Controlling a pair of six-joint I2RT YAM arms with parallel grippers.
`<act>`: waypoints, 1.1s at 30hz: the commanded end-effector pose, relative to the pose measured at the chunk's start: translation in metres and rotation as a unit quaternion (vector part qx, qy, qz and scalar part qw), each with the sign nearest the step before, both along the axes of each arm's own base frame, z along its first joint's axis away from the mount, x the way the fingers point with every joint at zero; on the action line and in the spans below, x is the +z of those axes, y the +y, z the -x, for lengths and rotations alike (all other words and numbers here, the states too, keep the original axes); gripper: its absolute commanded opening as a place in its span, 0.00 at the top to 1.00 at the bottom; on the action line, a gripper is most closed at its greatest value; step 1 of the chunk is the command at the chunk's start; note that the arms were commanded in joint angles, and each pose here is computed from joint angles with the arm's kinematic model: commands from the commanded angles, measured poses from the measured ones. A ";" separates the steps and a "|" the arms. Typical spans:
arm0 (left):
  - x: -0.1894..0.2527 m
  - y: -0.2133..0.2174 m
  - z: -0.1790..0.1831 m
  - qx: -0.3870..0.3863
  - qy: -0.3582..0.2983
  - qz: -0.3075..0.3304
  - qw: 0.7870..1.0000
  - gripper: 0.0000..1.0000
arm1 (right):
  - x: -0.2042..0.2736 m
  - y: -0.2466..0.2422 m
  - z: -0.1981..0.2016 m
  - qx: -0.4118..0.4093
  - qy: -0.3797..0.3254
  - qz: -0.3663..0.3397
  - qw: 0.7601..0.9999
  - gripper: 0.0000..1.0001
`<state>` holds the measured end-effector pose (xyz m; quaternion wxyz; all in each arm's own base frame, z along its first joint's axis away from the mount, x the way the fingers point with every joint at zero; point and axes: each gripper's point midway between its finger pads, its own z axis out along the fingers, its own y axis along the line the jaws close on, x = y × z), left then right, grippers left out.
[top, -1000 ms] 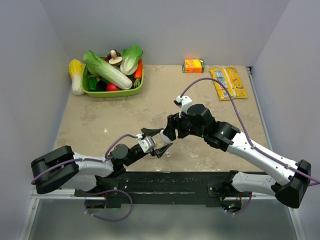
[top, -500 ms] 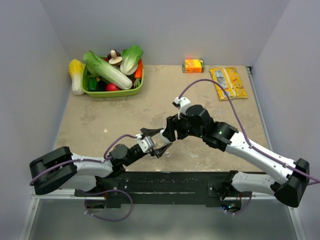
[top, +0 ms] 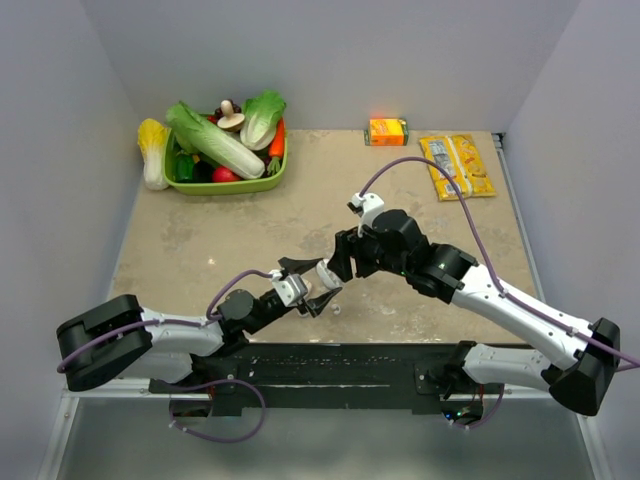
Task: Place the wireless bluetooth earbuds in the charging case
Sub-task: Open the charging case.
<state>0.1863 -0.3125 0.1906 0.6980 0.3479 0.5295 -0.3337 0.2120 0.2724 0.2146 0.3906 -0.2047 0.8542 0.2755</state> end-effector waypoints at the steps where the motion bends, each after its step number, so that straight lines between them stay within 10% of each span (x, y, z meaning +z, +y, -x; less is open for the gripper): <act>1: 0.057 0.009 0.006 0.000 -0.061 0.090 0.994 1.00 | 0.005 -0.021 -0.011 -0.045 -0.020 0.011 0.999 0.34; 33: 0.074 0.028 0.015 0.009 -0.081 0.138 0.987 1.00 | 0.008 0.014 0.006 0.052 0.026 -0.113 0.992 0.59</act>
